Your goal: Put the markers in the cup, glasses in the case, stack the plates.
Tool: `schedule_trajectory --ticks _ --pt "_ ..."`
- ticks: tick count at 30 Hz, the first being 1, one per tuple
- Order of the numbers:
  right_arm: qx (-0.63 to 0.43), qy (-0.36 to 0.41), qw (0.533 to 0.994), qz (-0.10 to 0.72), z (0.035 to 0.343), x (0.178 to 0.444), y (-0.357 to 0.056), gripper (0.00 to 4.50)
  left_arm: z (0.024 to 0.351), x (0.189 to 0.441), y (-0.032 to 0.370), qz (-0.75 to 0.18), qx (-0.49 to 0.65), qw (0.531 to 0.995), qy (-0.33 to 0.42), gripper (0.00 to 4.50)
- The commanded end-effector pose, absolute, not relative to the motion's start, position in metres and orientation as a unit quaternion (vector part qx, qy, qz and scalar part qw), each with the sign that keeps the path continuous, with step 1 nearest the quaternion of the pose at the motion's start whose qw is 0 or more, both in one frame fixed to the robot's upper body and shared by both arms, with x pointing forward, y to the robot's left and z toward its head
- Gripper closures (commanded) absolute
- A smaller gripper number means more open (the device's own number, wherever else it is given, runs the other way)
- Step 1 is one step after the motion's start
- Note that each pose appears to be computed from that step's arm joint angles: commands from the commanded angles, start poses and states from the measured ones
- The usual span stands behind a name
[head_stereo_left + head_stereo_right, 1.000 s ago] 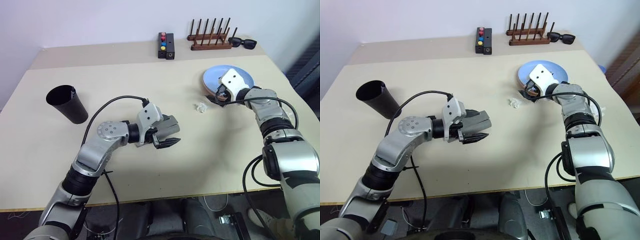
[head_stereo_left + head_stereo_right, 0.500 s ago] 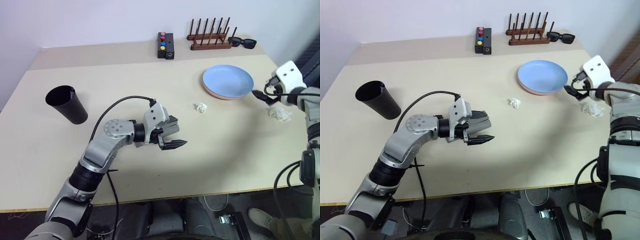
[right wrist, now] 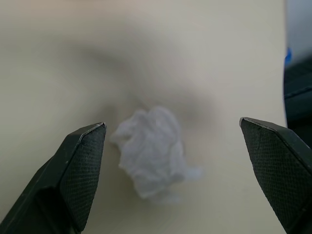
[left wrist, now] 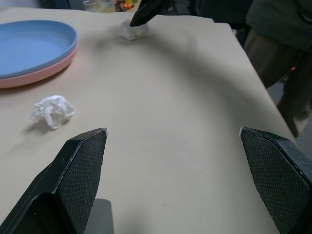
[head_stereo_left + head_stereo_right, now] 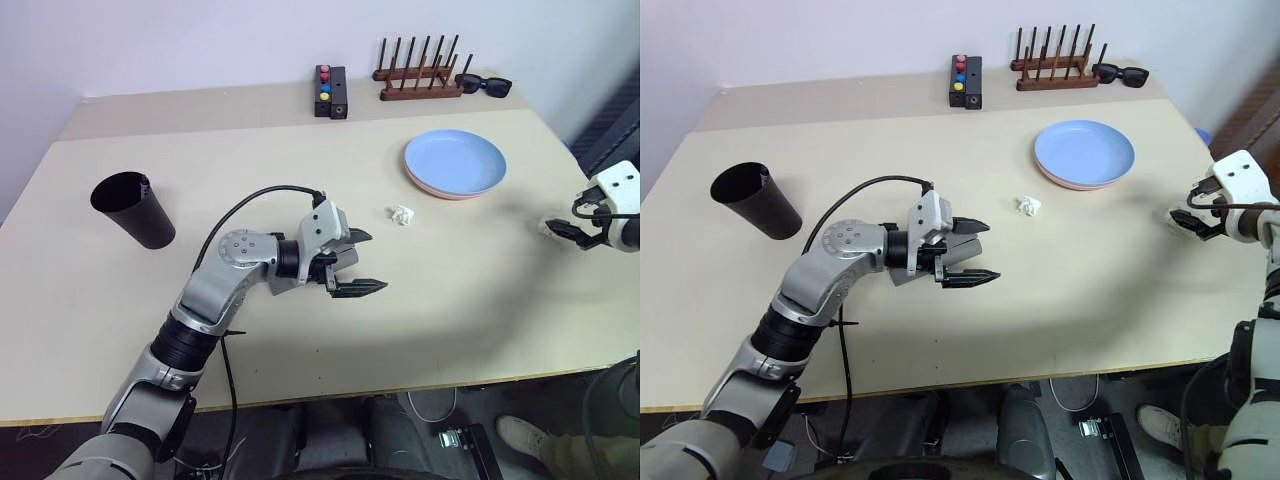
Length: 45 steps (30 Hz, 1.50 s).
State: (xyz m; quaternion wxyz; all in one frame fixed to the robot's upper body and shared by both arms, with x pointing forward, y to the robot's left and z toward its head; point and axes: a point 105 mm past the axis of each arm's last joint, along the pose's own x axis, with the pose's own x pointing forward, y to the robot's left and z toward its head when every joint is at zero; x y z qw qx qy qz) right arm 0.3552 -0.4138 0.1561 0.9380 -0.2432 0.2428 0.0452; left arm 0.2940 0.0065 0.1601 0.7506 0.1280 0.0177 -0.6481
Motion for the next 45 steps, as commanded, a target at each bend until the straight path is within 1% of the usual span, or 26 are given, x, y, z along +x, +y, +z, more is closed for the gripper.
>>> schedule_trajectory --ticks 1,9,10,12,13,19,20,24,26,32,35,37,41,45 --pt "-0.24 0.223 0.944 0.034 0.167 0.353 -0.419 0.03 0.17 0.291 0.003 -0.657 0.136 0.742 -0.005 0.0" --pt "-0.23 0.221 0.947 0.028 0.152 0.357 -0.414 0.03 0.17 0.291 0.004 -0.654 0.139 0.743 -0.005 0.0" --pt "-0.228 0.219 0.948 0.027 0.151 0.358 -0.413 0.26 0.17 0.292 0.005 -0.653 0.139 0.744 -0.005 0.0" --pt "-0.224 0.219 0.95 0.023 0.148 0.36 -0.412 0.81 0.171 0.292 0.006 -0.649 0.14 0.748 -0.005 0.0" --pt "-0.223 0.22 0.949 0.022 0.147 0.36 -0.412 1.27 0.171 0.293 0.007 -0.648 0.14 0.749 -0.005 0.0" --pt "-0.221 0.222 0.949 0.022 0.142 0.362 -0.409 4.4 0.171 0.294 0.009 -0.642 0.141 0.754 -0.004 0.0" --pt "-0.222 0.223 0.949 0.022 0.142 0.362 -0.409 4.47 0.171 0.294 0.009 -0.641 0.141 0.754 -0.004 0.0" --pt "-0.237 0.213 0.948 0.023 0.146 0.363 -0.408 4.47 0.171 0.295 0.01 -0.636 0.141 0.758 -0.005 0.0" --pt "-0.242 0.19 0.951 0.027 0.156 0.367 -0.405 4.47 0.172 0.296 0.009 -0.631 0.139 0.763 -0.006 0.0" --pt "-0.252 0.091 0.962 0.048 0.201 0.383 -0.382 4.47 0.172 0.299 0.009 -0.619 0.132 0.774 -0.007 0.0" --pt "-0.251 0.038 0.965 0.07 0.227 0.393 -0.36 4.47 0.173 0.304 0.01 -0.605 0.134 0.785 -0.009 0.0" --pt "-0.249 0.009 0.964 0.091 0.238 0.401 -0.341 4.47 0.174 0.312 0.011 -0.583 0.136 0.801 -0.012 0.0" --pt "-0.235 -0.028 0.964 0.125 0.241 0.417 -0.309 4.47 0.175 0.323 0.013 -0.551 0.137 0.823 -0.015 0.0" --pt "-0.21 -0.036 0.965 0.151 0.23 0.43 -0.284 4.47 0.177 0.326 0.015 -0.538 0.138 0.832 -0.017 0.0"
